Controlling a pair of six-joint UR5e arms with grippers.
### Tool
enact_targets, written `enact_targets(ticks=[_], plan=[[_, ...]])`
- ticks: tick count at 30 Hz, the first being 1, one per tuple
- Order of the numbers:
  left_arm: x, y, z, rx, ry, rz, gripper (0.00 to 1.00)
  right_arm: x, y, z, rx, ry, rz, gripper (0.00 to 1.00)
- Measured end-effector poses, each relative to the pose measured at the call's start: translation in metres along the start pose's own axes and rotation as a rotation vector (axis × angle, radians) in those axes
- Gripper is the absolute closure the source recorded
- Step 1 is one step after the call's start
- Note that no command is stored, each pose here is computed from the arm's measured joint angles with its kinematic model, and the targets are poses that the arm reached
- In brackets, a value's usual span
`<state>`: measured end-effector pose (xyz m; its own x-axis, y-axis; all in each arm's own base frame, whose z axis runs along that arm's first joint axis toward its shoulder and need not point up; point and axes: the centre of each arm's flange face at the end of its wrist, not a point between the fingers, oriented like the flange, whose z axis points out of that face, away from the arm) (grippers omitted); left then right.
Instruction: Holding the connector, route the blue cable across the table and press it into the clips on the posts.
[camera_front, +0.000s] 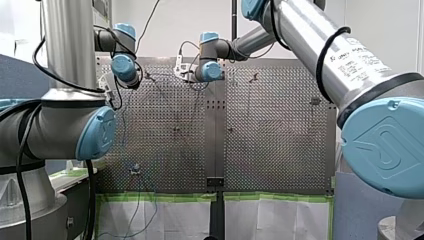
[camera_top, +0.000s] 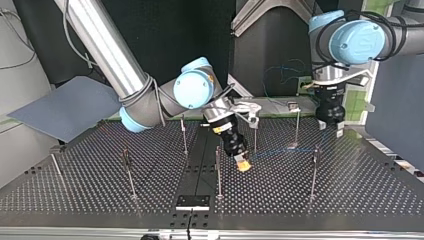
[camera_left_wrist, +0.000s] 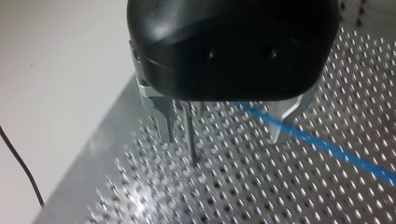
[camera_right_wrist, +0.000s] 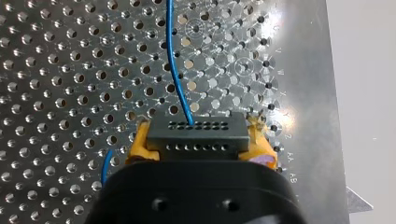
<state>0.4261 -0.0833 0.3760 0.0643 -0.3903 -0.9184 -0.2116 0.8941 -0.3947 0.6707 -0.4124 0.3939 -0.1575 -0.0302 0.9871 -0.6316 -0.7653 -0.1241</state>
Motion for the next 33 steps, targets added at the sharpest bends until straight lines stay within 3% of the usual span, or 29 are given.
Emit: enact_targets(ticks=[9, 19, 28, 33], plan=[[-0.016, -0.014, -0.026, 0.084, -0.011, -0.020, 0.00, 0.000, 0.001, 0.000, -0.002, 0.001, 0.000, 1.00], [-0.015, -0.026, -0.037, 0.140, -0.001, 0.050, 0.00, 0.001, 0.002, 0.000, -0.005, 0.001, -0.001, 1.00], [0.001, -0.045, -0.029, 0.235, 0.019, 0.125, 0.00, 0.000, 0.001, 0.000, -0.005, -0.001, -0.001, 1.00], [0.001, -0.058, -0.018, 0.264, -0.004, 0.161, 0.00, -0.001, 0.001, 0.000, -0.006, -0.001, -0.001, 1.00]])
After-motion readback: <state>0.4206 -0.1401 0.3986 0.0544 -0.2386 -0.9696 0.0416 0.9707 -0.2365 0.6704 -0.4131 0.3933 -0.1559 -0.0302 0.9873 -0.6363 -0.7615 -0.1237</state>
